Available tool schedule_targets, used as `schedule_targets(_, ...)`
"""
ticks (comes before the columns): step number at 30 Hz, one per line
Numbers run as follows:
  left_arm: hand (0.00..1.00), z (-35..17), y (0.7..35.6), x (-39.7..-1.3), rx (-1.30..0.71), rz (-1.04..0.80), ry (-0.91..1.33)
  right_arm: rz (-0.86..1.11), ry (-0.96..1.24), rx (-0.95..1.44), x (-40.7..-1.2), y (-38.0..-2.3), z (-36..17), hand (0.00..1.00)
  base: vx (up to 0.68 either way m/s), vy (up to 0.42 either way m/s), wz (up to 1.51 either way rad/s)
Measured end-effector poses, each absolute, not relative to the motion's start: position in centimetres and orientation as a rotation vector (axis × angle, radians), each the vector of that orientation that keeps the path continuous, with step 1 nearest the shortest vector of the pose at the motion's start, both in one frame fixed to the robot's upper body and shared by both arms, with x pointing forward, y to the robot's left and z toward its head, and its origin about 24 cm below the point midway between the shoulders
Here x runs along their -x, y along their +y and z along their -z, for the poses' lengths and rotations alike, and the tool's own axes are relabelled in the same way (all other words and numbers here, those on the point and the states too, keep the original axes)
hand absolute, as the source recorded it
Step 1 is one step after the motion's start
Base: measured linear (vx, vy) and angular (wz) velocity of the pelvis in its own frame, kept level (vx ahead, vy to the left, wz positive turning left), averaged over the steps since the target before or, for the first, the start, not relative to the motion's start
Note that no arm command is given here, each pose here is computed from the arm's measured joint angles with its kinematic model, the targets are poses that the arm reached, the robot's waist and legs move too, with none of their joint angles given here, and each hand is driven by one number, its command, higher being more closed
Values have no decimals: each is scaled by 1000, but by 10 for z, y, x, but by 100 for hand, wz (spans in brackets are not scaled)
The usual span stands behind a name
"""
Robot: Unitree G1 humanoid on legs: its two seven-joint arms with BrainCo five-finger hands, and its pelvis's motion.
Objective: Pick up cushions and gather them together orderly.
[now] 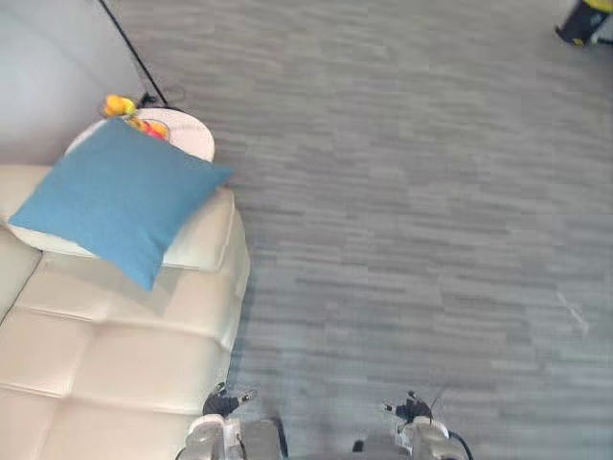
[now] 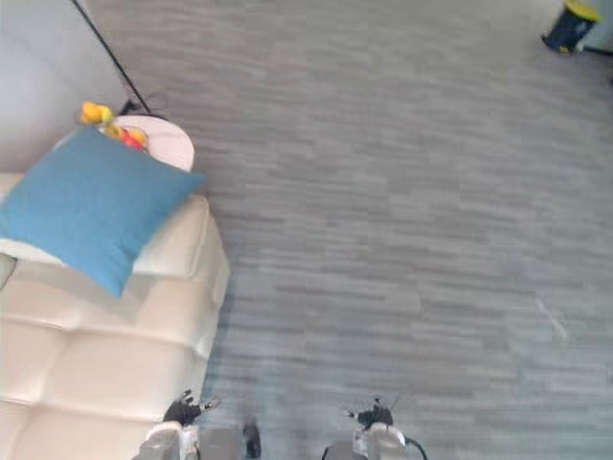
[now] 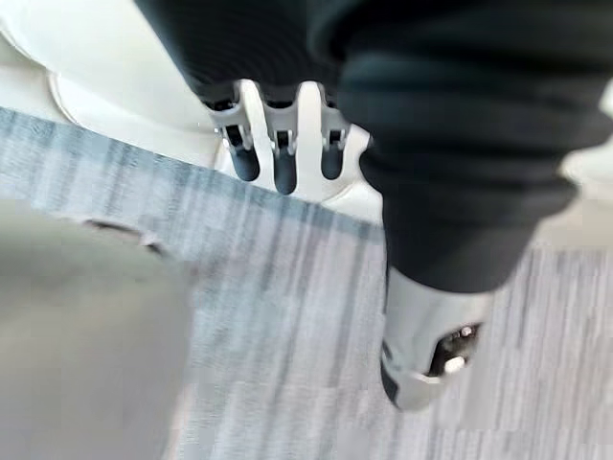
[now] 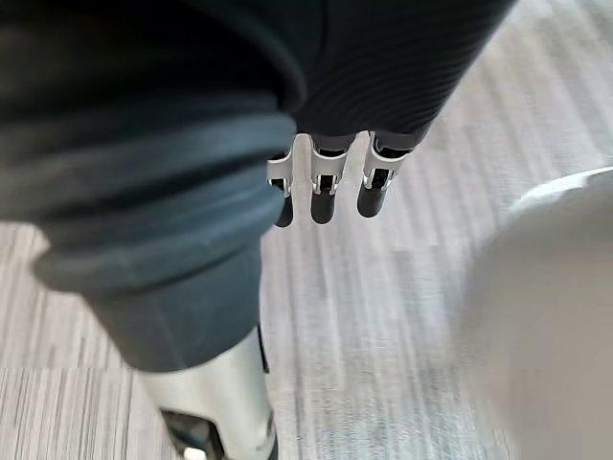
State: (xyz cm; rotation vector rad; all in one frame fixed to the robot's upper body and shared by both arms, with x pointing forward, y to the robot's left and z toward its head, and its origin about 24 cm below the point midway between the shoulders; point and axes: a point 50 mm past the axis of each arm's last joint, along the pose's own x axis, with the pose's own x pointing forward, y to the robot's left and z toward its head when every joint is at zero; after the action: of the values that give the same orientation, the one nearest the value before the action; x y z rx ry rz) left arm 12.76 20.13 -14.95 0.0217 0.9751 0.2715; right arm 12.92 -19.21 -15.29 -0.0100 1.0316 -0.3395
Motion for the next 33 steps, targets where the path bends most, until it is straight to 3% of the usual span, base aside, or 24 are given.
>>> schedule_targets(12, 0, 154, 178, -124, 84, -301, 989, 382, 1021, 8, -125, -206, 151, 0, 379, -240, 99)
schedule_targets(16, 0, 146, 184, -136, 79, -312, 923, 368, 1019, -35, -126, -193, 153, 0, 317, -116, 87)
schedule_targets(33, 0, 153, 202, -118, -4, -294, 1003, 300, 1034, -29, -126, -177, 155, 0, 244, 73, 33)
